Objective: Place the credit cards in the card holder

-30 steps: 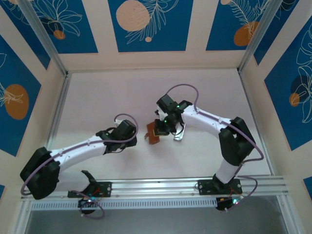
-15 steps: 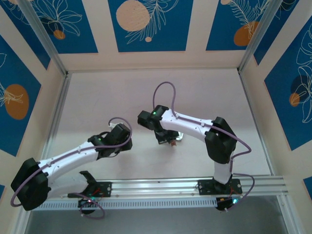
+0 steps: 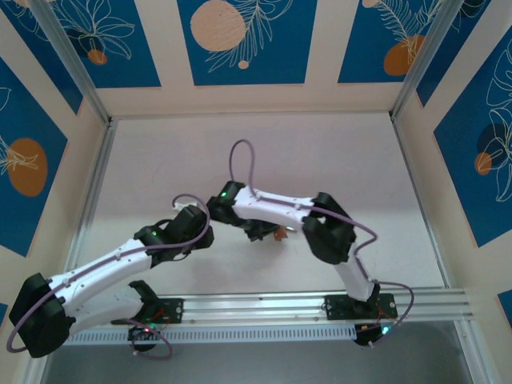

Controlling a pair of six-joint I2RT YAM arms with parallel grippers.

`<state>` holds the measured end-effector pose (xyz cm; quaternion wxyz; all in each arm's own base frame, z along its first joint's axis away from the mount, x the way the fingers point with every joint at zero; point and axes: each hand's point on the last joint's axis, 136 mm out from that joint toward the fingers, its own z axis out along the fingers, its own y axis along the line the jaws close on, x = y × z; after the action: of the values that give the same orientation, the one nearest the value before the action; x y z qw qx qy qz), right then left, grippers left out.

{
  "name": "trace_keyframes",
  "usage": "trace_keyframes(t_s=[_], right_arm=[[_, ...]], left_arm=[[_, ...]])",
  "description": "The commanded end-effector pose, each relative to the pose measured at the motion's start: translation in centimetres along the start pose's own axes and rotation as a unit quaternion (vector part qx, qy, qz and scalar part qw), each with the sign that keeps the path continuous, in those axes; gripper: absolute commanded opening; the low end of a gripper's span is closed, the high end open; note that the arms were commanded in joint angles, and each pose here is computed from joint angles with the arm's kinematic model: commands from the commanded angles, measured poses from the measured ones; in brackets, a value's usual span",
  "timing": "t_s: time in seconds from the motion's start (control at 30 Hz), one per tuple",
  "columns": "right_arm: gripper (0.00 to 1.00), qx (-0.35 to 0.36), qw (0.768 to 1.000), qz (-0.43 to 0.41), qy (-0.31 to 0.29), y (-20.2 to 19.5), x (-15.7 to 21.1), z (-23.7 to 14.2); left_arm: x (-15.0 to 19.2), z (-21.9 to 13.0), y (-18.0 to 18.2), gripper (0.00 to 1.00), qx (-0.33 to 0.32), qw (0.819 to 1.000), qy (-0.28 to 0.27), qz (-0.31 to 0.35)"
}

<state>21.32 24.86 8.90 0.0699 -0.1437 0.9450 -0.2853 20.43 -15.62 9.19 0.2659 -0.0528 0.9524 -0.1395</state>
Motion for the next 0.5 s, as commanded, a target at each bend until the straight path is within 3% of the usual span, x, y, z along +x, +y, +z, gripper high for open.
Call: trace_keyframes(t_s=[0.0,0.1,0.27,0.47], right_arm=[[0.14,-0.020,1.000,-0.018,0.000,3.0,-0.3,-0.8],[0.23,-0.066,0.997,-0.036,0.004,5.6,-0.4,-1.2],[0.40,-0.209,0.976,-0.060,0.001,9.2,0.1,-3.5],[0.43,-0.342,0.939,-0.039,-0.003,8.1,0.3,-5.9]], left_arm=[[0.3,-0.8,1.6,0.39,-0.027,1.000,-0.006,0.007],[0.2,-1.5,2.5,0.39,-0.034,0.999,-0.019,-0.004],[0.2,-2.7,4.1,0.40,-0.044,0.998,-0.042,-0.023],[-0.1,-2.8,3.6,0.37,-0.038,0.998,-0.043,-0.020]])
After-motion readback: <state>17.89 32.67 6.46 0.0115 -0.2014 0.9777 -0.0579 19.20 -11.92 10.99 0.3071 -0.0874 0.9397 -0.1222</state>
